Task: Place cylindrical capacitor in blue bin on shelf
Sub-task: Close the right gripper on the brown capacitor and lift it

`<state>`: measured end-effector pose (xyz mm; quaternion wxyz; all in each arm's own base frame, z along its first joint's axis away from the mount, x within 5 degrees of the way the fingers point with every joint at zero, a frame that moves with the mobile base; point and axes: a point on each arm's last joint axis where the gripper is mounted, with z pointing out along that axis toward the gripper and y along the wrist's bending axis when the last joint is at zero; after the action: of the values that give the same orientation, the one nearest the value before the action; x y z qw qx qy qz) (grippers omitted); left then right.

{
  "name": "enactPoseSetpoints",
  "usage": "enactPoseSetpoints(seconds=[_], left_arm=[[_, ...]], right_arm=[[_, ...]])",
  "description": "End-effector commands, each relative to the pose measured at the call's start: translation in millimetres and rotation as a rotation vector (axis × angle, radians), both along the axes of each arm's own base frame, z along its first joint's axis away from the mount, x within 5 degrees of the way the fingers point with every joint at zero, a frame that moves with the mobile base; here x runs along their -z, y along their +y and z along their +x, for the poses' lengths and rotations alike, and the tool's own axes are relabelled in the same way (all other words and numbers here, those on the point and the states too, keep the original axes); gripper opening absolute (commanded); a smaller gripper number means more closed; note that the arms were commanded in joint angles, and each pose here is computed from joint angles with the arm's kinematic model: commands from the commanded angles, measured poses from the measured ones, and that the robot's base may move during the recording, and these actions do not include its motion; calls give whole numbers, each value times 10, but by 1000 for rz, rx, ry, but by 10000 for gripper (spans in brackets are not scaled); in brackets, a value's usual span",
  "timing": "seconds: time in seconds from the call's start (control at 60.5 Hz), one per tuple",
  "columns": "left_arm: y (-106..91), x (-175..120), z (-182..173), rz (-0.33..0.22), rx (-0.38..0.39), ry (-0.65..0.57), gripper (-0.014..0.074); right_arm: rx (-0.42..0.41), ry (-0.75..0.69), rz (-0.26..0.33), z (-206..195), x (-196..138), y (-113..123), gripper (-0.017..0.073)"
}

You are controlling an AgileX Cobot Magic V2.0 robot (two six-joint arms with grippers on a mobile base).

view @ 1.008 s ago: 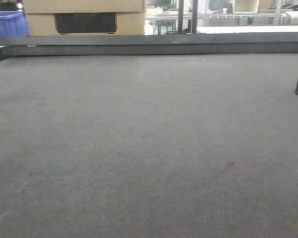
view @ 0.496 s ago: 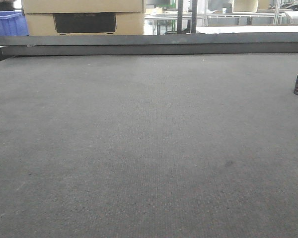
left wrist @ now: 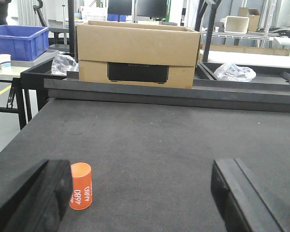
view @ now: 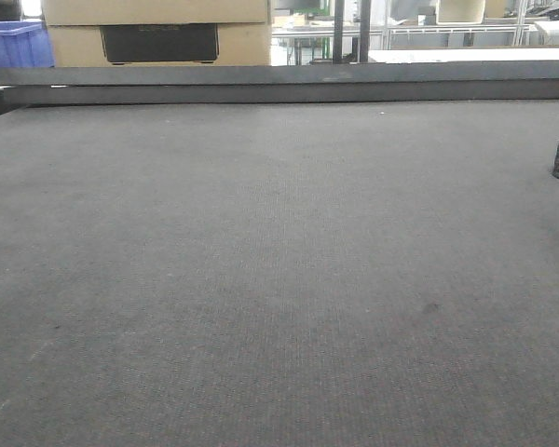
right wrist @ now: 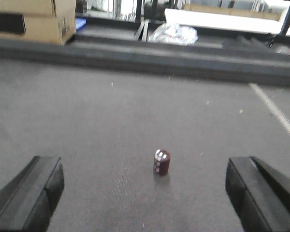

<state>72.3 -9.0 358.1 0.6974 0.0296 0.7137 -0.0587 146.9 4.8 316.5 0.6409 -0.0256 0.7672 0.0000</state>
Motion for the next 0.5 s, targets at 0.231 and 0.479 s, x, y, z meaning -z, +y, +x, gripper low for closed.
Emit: enactPoseSetpoints(seconds=[0.231, 0.479], left_arm=[[-5, -31, -5, -5, 8, -9, 488], [-5, -33, -5, -5, 8, -11, 487]], right_arm=[[100, -79, 31, 715, 664, -137, 568], [197, -43, 16, 1254, 1037, -407, 568]])
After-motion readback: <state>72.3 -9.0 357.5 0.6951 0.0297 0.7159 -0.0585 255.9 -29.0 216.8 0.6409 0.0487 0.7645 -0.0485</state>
